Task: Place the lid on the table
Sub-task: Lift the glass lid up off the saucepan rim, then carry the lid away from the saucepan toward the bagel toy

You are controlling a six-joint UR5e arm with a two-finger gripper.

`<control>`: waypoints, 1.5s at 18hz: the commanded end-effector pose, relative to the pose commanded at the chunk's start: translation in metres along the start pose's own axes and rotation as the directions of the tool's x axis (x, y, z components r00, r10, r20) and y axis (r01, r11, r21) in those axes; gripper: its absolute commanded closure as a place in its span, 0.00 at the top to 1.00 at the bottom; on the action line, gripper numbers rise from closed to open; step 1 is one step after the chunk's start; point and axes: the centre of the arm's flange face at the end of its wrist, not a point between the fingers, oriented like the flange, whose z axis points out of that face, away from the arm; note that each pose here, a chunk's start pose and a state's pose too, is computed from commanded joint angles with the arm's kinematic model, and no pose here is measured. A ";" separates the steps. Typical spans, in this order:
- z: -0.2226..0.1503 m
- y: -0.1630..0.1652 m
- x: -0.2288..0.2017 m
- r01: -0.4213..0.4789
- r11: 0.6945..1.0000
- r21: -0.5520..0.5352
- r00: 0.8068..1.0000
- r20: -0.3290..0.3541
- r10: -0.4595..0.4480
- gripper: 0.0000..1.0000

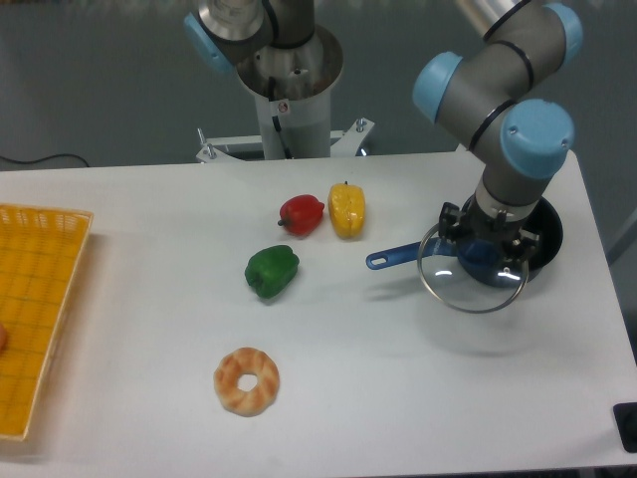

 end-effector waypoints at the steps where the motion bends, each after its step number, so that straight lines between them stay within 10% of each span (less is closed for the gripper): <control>1: 0.000 -0.003 0.002 0.011 1.000 0.001 1.000 0.001 -0.011 0.51; 27: 0.008 -0.070 0.026 0.076 0.996 0.037 0.997 0.024 -0.077 0.51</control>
